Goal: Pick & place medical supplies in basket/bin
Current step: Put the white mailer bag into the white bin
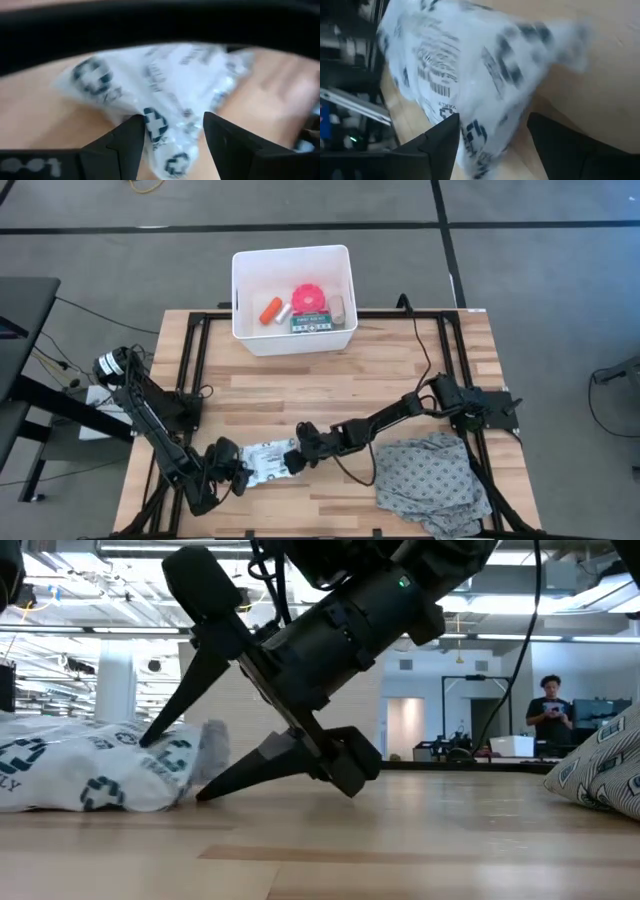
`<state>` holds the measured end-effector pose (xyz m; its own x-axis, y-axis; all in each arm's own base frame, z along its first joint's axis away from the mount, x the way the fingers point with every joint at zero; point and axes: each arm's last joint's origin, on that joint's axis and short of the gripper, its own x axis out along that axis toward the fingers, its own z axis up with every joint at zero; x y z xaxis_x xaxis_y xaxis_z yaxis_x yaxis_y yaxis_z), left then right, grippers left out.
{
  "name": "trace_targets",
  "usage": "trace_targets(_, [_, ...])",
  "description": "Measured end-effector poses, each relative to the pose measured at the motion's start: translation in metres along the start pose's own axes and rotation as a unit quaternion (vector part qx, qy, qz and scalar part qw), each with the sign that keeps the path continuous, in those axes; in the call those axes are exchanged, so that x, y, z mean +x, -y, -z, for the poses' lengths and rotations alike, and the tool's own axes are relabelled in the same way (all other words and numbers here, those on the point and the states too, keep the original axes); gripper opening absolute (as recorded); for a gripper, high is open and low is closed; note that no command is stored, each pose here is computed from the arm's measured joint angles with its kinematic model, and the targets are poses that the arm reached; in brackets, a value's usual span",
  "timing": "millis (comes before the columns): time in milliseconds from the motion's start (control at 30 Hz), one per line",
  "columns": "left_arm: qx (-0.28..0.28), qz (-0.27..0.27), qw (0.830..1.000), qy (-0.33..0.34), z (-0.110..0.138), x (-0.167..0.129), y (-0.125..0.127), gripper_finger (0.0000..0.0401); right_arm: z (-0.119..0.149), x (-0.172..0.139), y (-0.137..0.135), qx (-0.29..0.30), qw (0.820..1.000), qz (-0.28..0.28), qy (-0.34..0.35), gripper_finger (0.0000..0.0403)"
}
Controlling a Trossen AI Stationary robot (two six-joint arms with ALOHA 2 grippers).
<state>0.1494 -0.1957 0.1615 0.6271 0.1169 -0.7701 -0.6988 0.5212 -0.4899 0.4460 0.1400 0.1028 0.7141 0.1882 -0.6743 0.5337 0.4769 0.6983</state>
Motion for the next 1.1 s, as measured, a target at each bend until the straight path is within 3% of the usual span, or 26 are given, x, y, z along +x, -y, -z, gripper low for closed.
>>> trace_targets(200, [0.016, 0.071, 0.997, 0.016, 0.002, -0.001, 0.015, 0.0192, -0.008, 0.003, -0.002, 0.046, 0.998, -0.043, -0.005, 0.0235])
trace_targets(333, [0.028, 0.071, 0.997, 0.011, 0.003, -0.001, 0.015, 0.0192, -0.011, 0.003, -0.002, 0.047, 0.997, -0.052, -0.006, 0.0235])
trace_targets(833, [0.03, 0.043, 0.999, -0.002, 0.002, 0.0, 0.009, 0.0192, -0.009, 0.004, -0.006, -0.099, 0.992, -0.079, -0.003, 0.0235])
trace_targets(1100, [0.03, 0.043, 0.999, -0.002, 0.003, 0.0, 0.009, 0.0192, -0.013, 0.004, -0.005, -0.093, 0.993, -0.079, 0.003, 0.0226])
